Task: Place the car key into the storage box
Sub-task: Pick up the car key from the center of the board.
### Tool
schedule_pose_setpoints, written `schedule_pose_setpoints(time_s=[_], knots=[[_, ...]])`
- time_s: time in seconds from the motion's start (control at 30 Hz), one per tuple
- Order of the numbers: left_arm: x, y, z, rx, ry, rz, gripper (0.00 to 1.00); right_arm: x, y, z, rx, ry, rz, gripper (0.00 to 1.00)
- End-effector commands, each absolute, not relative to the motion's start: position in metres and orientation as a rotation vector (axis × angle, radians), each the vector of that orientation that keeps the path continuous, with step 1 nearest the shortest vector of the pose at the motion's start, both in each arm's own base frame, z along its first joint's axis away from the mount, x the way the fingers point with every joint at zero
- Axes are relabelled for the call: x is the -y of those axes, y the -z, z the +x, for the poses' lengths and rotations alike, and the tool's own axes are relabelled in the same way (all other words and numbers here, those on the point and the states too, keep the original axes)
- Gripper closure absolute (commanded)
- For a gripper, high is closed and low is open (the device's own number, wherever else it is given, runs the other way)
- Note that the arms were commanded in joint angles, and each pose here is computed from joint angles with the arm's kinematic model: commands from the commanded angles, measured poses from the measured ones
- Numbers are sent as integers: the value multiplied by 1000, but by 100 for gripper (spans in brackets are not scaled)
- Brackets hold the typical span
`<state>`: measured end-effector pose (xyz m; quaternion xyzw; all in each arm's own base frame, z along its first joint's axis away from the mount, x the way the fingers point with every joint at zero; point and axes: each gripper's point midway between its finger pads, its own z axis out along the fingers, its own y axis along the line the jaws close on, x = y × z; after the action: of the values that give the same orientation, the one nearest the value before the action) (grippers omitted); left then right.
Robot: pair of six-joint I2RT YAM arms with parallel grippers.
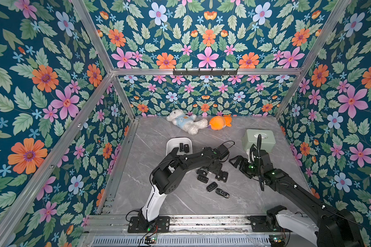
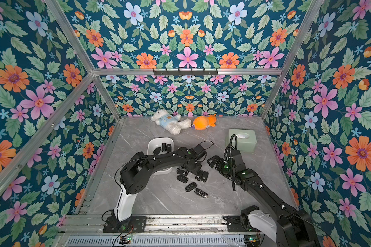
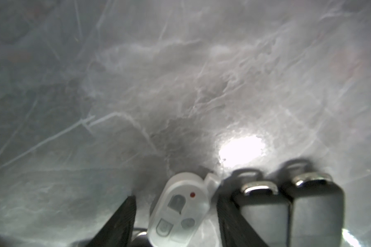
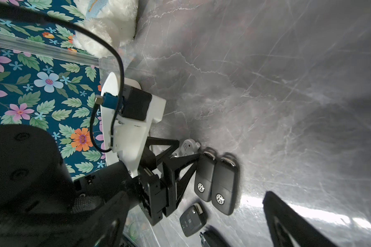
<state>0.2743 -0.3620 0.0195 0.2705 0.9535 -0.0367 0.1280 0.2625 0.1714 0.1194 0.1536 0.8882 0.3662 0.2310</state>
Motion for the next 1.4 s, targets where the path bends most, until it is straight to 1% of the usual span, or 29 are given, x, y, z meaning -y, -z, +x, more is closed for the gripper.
schedule_pose_setpoints(time_s=[0.0,0.17,0.47,0.8,1.03,1.37], knots=[[357,-12,274,-2783,55,816,42,-172,-122,262,-2441,-1009,403,1],[350,-8,268,-2801,47,826,51,-171,-123,263,-2440,-1001,409,1],[333,-9,257,-2821,12,829,52,-171,-125,265,-2438,-1006,404,1],[345,-15,267,-2793,51,796,65,-171,-124,263,-2435,-1015,405,1],[361,-36,281,-2745,112,738,67,-170,-127,262,-2421,-1013,407,1],[374,-92,307,-2649,241,591,67,-165,-130,268,-2375,-1016,473,1]])
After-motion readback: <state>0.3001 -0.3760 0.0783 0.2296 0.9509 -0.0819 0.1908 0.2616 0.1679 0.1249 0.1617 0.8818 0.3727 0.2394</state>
